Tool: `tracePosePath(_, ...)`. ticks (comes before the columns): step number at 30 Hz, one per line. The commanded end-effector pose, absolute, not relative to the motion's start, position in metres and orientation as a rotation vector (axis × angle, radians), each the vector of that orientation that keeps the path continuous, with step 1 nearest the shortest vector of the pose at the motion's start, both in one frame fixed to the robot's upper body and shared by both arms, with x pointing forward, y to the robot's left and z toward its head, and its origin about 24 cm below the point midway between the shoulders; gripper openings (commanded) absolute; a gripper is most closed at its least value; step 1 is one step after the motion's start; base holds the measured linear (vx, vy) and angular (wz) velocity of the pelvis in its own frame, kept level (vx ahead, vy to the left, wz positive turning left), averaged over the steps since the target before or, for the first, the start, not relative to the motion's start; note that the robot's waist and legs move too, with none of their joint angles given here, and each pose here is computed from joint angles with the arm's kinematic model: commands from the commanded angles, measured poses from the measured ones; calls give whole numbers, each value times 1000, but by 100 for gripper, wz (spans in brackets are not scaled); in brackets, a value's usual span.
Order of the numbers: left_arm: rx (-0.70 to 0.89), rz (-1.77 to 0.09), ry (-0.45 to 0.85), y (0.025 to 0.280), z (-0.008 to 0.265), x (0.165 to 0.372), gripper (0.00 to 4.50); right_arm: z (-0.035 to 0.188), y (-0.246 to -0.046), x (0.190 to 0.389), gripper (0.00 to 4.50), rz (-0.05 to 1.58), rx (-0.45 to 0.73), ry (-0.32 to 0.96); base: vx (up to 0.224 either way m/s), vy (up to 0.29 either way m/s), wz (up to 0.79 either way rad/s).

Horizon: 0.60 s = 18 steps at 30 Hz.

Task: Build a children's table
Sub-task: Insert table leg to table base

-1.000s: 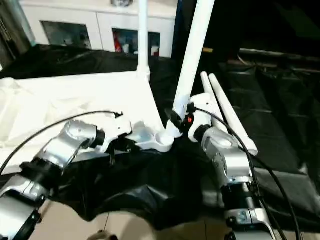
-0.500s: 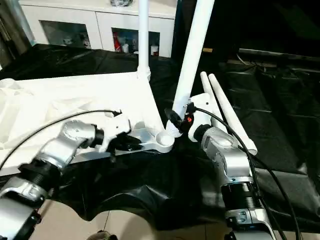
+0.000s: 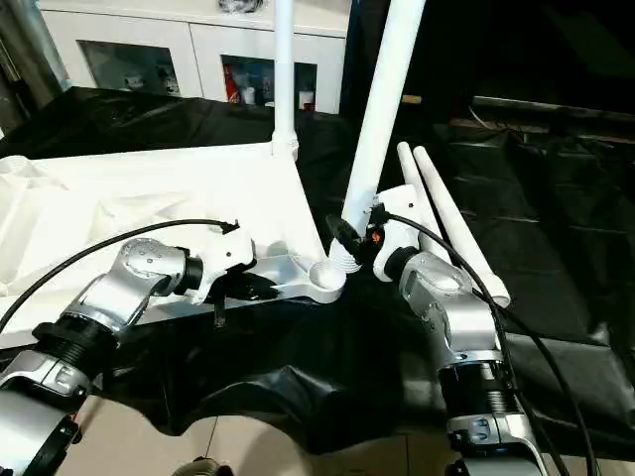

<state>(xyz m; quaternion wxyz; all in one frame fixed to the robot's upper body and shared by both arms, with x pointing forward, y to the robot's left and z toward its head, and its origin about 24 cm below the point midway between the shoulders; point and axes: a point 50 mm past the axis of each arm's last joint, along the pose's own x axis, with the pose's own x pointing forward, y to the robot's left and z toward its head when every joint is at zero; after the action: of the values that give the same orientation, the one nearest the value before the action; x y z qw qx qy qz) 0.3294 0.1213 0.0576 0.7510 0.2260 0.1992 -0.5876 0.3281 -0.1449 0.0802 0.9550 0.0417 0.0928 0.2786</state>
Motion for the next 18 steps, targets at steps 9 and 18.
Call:
tracePosePath(9, 487, -1318, 484, 125, 54, 323, 0, 83, -135, 322, 186, 755, 93, 291, 0, 0, 0)
tracePosePath(18, 481, -1315, 469, 120, 56, 319, 0, 79, -129, 322, 186, 823, 77, 361, 0, 0, 0)
